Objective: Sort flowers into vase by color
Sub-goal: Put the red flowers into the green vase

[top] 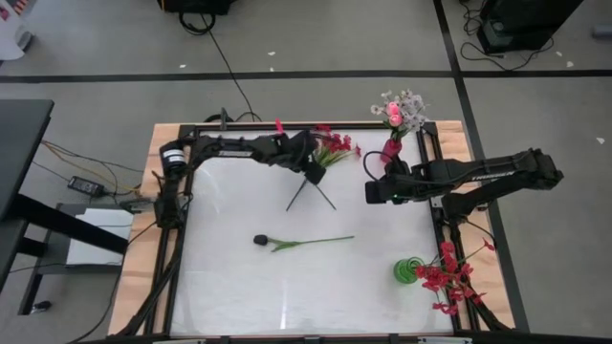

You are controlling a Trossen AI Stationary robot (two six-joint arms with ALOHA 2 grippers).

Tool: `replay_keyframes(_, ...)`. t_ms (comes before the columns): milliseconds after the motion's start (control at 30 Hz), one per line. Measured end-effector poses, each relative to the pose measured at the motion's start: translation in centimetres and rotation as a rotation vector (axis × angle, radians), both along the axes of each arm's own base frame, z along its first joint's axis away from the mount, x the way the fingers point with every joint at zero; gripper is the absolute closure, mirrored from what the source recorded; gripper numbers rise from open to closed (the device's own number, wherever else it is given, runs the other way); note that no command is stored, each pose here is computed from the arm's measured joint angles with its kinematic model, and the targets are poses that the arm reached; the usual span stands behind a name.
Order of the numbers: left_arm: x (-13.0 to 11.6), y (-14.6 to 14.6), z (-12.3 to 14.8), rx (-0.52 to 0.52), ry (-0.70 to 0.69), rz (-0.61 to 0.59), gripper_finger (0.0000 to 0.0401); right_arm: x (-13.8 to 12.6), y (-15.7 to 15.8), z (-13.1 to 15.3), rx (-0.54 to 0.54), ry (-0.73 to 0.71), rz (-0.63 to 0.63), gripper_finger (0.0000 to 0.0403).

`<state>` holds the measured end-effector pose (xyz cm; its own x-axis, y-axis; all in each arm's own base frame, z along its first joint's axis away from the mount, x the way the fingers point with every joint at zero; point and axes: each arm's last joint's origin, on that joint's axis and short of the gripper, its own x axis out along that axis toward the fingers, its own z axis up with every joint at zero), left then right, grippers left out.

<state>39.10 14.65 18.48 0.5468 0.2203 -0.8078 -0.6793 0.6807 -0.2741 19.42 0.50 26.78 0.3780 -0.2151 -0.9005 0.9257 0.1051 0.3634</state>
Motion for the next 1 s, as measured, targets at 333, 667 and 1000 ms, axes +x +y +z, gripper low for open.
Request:
replay_keyframes(333,1.8,0.8,-2.1,-0.013,0.046,0.040,0.0189,-0.1,0.7,0.0,-0.006,0.013,0.065,0.0223)
replay_keyframes(667,1.2,1.3,-3.7,-0.030,0.133,0.057,0.0276,-0.1,1.0,0.0,-0.016,0.015,0.080,0.0223)
replay_keyframes(1000,1.2,1.2,-3.5,-0.020,0.133,0.034,0.0390,-0.1,1.1,0.0,-0.017,0.015,0.092,0.0223)
